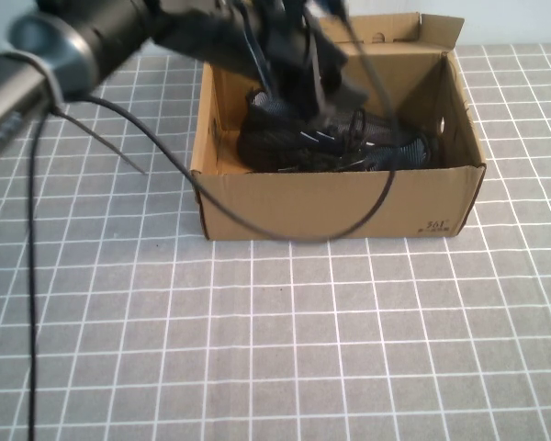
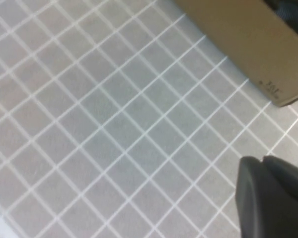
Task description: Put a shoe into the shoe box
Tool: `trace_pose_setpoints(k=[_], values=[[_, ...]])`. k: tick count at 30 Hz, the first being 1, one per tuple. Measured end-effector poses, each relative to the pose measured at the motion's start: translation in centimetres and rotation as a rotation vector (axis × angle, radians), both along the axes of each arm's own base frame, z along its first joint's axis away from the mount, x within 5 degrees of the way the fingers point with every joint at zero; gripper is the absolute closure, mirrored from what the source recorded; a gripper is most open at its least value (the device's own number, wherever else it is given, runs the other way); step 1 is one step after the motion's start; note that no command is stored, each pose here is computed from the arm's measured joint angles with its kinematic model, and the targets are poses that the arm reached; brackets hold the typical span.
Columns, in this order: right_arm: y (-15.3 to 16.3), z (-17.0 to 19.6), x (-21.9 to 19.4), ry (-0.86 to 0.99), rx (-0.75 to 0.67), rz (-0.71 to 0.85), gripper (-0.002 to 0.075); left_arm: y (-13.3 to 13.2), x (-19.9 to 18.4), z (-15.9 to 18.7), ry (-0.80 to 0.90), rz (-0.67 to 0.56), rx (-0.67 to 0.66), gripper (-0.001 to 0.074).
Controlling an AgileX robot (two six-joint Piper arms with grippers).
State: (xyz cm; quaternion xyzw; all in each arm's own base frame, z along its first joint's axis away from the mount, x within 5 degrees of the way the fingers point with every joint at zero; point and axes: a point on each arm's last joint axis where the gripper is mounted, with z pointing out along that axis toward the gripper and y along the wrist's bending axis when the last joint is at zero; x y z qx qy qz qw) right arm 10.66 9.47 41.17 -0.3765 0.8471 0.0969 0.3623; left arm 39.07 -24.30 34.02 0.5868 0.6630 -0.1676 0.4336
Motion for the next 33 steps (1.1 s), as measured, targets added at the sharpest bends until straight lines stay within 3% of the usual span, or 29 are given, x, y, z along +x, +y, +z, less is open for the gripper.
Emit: trace_pose_setpoints(k=[3, 6, 8, 15, 21, 27, 33], values=[[-0.1, 0.2, 0.4, -0.017, 0.041, -0.067, 0.0742, 0.5, -1.1, 2.5, 0.075, 0.089, -0.089, 0.0461], [-0.3, 0.4, 0.8, -0.029, 0.073, -0.152, 0.0742, 1.0, -2.2, 4.6, 0.091, 0.123, -0.14, 0.0642], [-0.5, 0.5, 0.9, -0.029, 0.083, -0.185, 0.0742, 1.4, -2.9, 5.7, 0.09, 0.134, -0.163, 0.0696], [-1.7, 1.1, -0.5, -0.029, 0.132, -0.203, 0.0742, 3.8, -6.3, 10.3, 0.029, 0.233, -0.236, 0.0733], [-4.5, 1.5, -4.3, -0.016, 0.229, -0.179, 0.0743, 8.3, -12.8, 12.1, -0.127, 0.364, -0.349, 0.0735], [-7.0, -0.4, -7.4, -0.023, 0.297, -0.154, 0.0742, 13.3, -20.4, 9.5, -0.235, 0.501, -0.494, 0.0735], [-8.7, -2.8, -9.4, -0.087, 0.391, -0.131, 0.0742, 18.0, -27.1, 3.6, -0.333, 0.629, -0.616, 0.0735]])
